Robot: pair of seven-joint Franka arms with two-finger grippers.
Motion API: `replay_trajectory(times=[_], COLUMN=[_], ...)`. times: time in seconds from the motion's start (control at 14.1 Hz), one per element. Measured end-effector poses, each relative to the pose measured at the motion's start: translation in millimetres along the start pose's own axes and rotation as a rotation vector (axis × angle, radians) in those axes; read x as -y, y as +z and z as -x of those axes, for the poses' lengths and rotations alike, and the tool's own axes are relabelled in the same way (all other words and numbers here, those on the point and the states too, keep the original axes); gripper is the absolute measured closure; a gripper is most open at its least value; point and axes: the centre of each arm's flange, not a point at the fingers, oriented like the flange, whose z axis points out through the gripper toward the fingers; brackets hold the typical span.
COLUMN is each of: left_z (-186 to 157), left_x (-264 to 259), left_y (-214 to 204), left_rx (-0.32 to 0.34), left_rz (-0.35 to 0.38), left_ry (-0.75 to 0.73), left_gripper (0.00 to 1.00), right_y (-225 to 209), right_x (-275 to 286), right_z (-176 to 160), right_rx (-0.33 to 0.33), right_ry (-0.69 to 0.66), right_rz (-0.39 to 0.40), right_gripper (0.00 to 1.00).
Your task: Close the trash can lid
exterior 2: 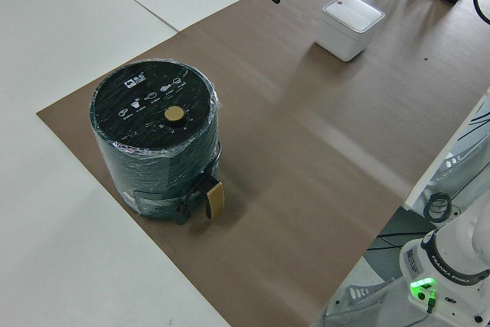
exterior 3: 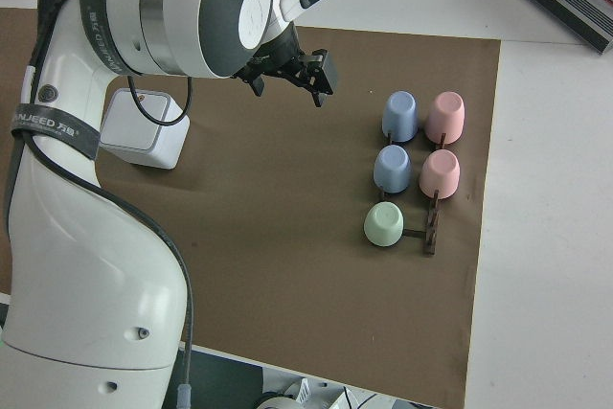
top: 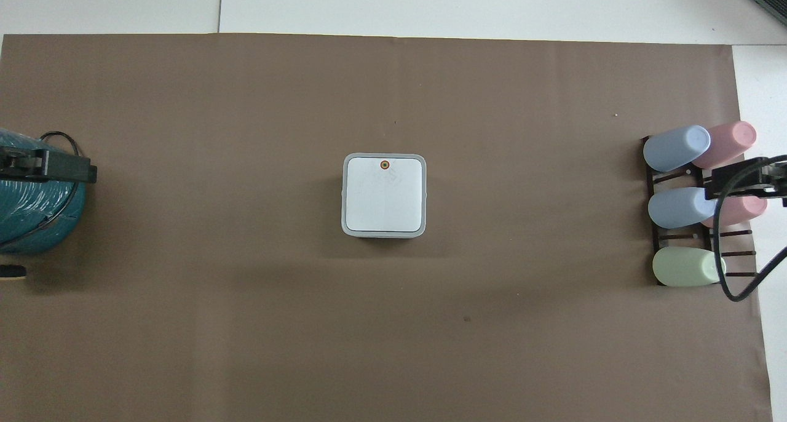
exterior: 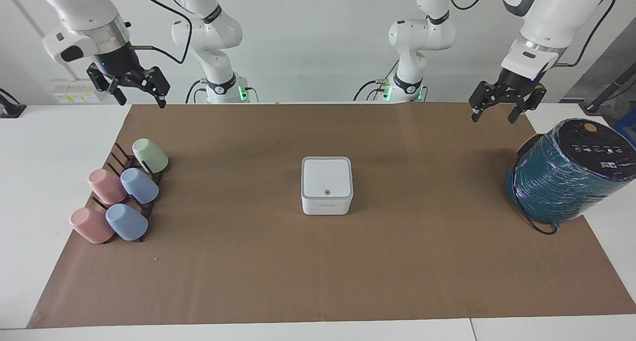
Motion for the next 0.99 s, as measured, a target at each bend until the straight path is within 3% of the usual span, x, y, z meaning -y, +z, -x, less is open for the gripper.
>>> replay_trajectory(times=[0.35, 0.99], left_z=[-14, 12], left_x=[-1, 12], left_y=[-16, -11], left_rx=[0.028, 0.079], left_rz=[-0.002, 0.008], left_ry=[0.054, 0.063], left_gripper=[0.0, 0.0], right_y=[0, 0], right_x=[0, 0], right_z=[0, 0], right_rx=[0.0, 0.0], right_ry=[0.0, 0.0], right_rz=[0.0, 0.0], right_gripper=[0.0, 0.0])
